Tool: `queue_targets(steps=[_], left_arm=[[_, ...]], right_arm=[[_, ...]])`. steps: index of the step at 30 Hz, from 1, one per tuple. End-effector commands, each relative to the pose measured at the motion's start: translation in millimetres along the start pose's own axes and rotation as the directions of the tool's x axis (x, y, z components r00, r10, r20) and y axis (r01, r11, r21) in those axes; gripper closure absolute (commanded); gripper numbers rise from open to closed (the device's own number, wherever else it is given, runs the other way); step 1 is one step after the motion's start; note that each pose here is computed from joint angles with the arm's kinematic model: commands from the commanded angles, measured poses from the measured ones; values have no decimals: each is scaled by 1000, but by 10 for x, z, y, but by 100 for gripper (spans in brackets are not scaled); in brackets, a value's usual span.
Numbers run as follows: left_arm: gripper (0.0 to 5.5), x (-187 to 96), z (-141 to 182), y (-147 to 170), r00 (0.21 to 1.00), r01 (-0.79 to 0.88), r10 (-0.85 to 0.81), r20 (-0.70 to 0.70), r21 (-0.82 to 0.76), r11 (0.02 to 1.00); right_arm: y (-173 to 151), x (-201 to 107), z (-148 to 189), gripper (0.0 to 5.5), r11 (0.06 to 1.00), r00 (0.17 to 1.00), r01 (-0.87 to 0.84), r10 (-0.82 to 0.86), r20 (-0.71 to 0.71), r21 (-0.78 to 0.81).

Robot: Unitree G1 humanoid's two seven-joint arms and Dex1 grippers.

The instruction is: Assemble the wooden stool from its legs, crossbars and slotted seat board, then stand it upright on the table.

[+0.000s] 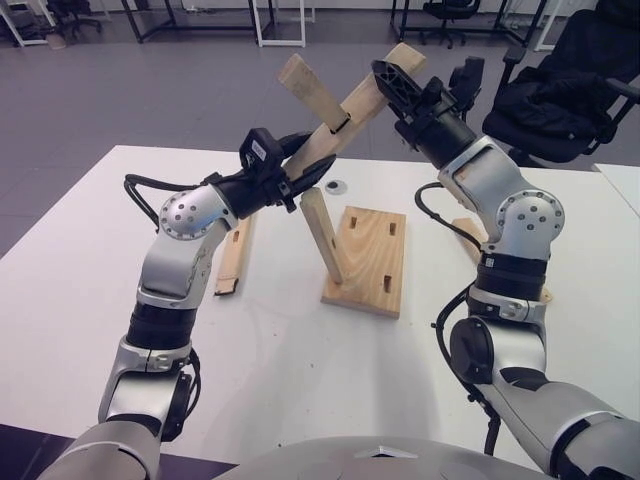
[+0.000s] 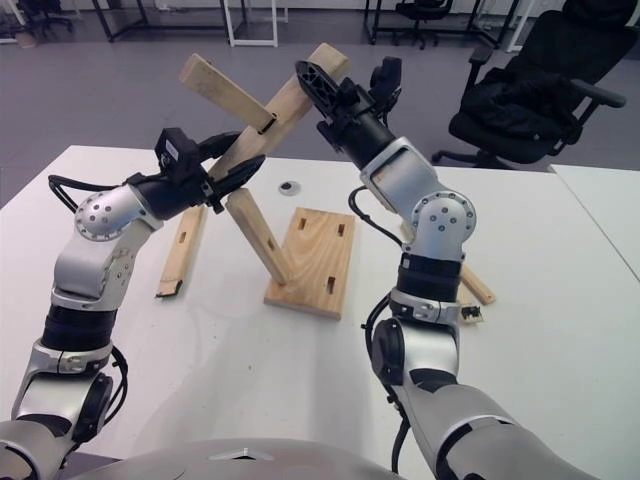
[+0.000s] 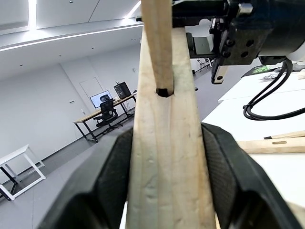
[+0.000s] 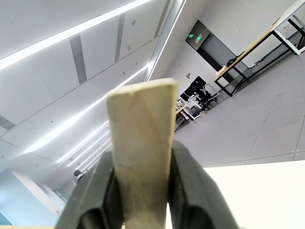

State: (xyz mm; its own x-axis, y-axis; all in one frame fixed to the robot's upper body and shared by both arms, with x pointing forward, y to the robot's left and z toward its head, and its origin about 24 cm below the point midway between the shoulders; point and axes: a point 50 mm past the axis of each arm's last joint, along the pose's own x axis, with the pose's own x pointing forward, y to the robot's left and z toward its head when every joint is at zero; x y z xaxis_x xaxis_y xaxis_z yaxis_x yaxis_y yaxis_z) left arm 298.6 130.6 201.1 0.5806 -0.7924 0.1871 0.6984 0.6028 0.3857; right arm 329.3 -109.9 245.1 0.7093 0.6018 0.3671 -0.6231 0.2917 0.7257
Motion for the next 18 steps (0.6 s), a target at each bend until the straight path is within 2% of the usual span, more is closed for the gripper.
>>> queue_targets(steps=[1,5,8,11,12,15,18], left_arm=[[313,42,-21,51,999,-25,25,-22,0,1000],[248,66,39,195,992,-119,121,25,-57,991],[205,13,20,260,985,-171,173,16,-92,981],[155,-153,-211,262,968,-238,228,-102,-89,967],[153,-233,-328,227,958,-258,240,-157,-101,961],[153,-456,-741,-55,912,-277,229,-339,-98,956],[153,-630,-1075,-376,855,-259,192,-482,-76,963]], right_arm=[[-72,-79,67,448,999,997,40,-40,68,12],[-190,-212,254,448,991,967,124,-132,217,51],[-341,-450,319,448,966,927,256,-257,275,39],[-476,-827,274,448,895,850,447,-427,308,5],[-499,-969,228,448,860,816,510,-485,315,6],[-467,-1311,62,449,764,723,645,-615,314,11],[-409,-1498,-119,449,696,666,718,-694,272,17]])
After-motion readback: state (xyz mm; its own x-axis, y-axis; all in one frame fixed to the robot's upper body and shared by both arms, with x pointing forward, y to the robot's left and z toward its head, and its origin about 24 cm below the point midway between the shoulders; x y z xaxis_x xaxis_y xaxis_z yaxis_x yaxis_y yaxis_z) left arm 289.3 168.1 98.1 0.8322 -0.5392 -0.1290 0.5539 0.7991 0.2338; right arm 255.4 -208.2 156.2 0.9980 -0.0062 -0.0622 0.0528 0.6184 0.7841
